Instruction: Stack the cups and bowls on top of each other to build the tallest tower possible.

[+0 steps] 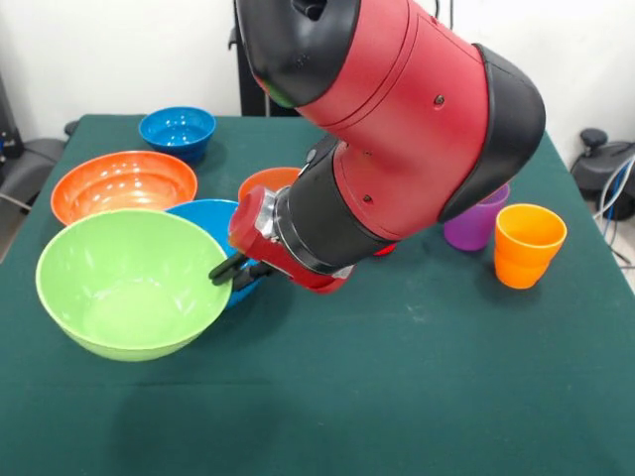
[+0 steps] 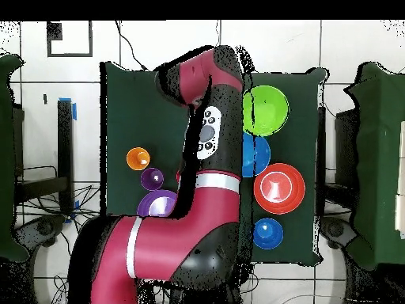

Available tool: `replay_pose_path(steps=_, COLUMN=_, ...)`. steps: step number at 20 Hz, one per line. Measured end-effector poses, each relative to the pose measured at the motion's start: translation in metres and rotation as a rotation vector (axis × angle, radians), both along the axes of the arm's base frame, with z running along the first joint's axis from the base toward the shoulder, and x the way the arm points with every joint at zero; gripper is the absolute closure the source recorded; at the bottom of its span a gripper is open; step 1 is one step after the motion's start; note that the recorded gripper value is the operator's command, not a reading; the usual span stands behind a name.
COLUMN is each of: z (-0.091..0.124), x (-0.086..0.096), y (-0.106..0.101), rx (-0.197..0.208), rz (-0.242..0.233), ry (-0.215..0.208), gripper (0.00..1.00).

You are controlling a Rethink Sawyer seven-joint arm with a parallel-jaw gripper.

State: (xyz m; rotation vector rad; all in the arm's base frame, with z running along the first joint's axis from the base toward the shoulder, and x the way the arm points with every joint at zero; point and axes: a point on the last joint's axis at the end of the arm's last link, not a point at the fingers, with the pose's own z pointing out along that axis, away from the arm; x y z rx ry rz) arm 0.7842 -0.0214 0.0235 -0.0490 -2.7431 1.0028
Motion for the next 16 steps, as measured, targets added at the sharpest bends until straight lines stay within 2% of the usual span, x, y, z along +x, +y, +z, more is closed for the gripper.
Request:
replay_pose_path(steps=8, z=0.0032, x=0.0093, y=-0.0028, rx=-0.02, rz=0.059, ry=-0.059, gripper=1.0)
replay_pose_path(steps=16, z=0.0046, x=0.0075, y=-0.0033, rx=-0.053, rz=0.046, ry=-0.075, gripper=1.0)
